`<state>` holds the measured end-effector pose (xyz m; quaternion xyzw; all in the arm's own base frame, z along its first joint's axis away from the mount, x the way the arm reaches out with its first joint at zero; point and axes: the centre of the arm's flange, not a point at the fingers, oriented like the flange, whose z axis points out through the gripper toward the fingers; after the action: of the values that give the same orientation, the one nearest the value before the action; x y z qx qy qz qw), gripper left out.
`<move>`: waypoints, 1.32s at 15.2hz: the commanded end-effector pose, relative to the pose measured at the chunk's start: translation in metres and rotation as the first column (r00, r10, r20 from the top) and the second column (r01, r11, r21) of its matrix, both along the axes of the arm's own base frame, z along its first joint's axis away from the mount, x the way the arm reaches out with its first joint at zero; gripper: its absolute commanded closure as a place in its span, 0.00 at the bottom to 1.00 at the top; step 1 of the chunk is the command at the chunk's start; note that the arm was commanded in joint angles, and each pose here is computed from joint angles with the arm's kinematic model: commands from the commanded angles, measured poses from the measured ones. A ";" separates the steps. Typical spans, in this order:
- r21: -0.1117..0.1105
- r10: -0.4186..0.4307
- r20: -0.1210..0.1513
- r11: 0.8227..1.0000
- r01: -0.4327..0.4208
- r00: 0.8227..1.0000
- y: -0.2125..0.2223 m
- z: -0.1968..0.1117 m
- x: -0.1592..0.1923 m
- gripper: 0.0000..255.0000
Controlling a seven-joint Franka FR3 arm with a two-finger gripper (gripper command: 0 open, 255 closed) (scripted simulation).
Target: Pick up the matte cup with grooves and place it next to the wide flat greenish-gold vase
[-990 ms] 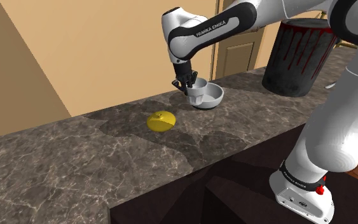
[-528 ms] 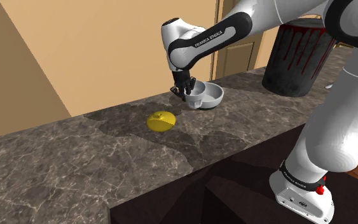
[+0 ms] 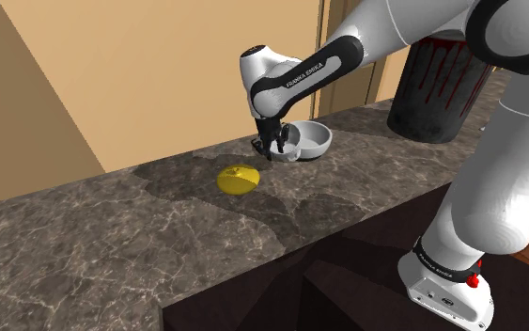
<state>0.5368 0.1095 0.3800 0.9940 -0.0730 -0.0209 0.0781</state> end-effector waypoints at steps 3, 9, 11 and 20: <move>-0.006 -0.012 -0.017 1.000 0.012 1.000 -0.009 -0.015 -0.002 1.00; -0.006 -0.012 -0.017 1.000 0.012 1.000 -0.007 -0.015 -0.002 0.00; -0.006 -0.012 -0.017 1.000 0.012 1.000 -0.009 -0.014 -0.003 0.00; -0.006 -0.012 -0.017 1.000 0.012 1.000 -0.001 0.034 0.002 0.00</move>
<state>0.5385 0.1085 0.4119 0.9932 -0.0782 -0.0291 0.0813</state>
